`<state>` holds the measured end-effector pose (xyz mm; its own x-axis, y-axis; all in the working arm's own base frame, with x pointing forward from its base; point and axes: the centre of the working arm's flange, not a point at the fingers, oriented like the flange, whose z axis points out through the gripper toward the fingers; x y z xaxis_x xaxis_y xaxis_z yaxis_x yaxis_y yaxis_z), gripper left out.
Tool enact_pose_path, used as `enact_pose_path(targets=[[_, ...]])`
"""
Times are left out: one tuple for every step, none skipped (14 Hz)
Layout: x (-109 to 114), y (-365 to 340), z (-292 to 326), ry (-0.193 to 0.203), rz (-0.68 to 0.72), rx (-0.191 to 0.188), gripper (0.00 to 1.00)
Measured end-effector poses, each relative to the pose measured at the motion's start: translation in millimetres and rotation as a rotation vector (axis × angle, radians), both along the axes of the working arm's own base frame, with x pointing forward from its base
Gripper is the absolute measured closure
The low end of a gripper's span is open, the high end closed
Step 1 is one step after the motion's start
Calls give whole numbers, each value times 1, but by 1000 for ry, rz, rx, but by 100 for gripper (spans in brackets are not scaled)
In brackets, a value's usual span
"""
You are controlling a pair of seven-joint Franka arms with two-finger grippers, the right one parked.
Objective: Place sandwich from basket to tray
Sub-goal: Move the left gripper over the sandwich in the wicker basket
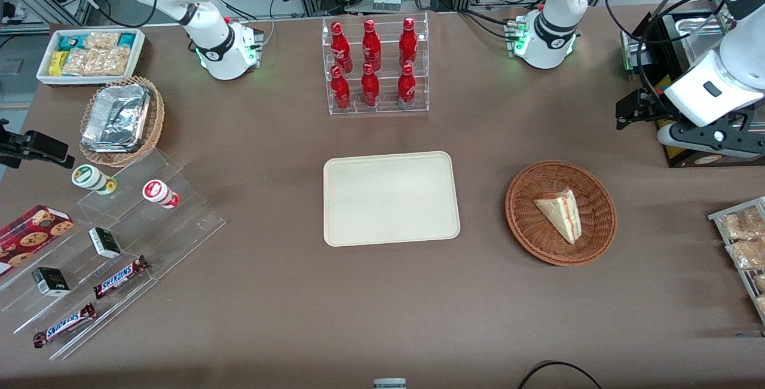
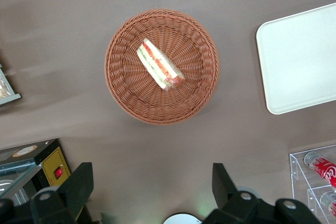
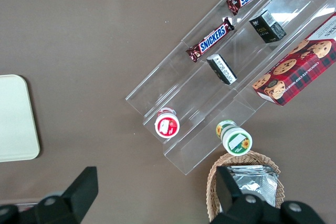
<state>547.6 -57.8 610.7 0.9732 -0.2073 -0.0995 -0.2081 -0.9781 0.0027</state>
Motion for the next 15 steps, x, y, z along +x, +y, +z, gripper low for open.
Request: enact_pose_path(targets=[[1, 1, -1, -1, 1, 2, 0], [2, 1, -2, -3, 1, 4, 0], [4, 1, -5, -1, 1, 4, 0], [7, 2, -11, 9, 1, 4, 0], [13, 2, -23, 30, 2, 5, 0], [21, 3, -41, 50, 1, 6, 0], [31, 3, -61, 54, 0, 7, 0], [41, 2, -83, 49, -1, 6, 0], [47, 2, -106, 43, -2, 3, 0], [50, 1, -127, 37, -3, 1, 0], [50, 1, -148, 29, -1, 1, 0], [48, 1, -169, 16, 3, 4, 0], [45, 0, -191, -5, 9, 6, 0], [41, 0, -212, -27, 23, 5, 0], [36, 0, -231, -51, 54, 4, 0]])
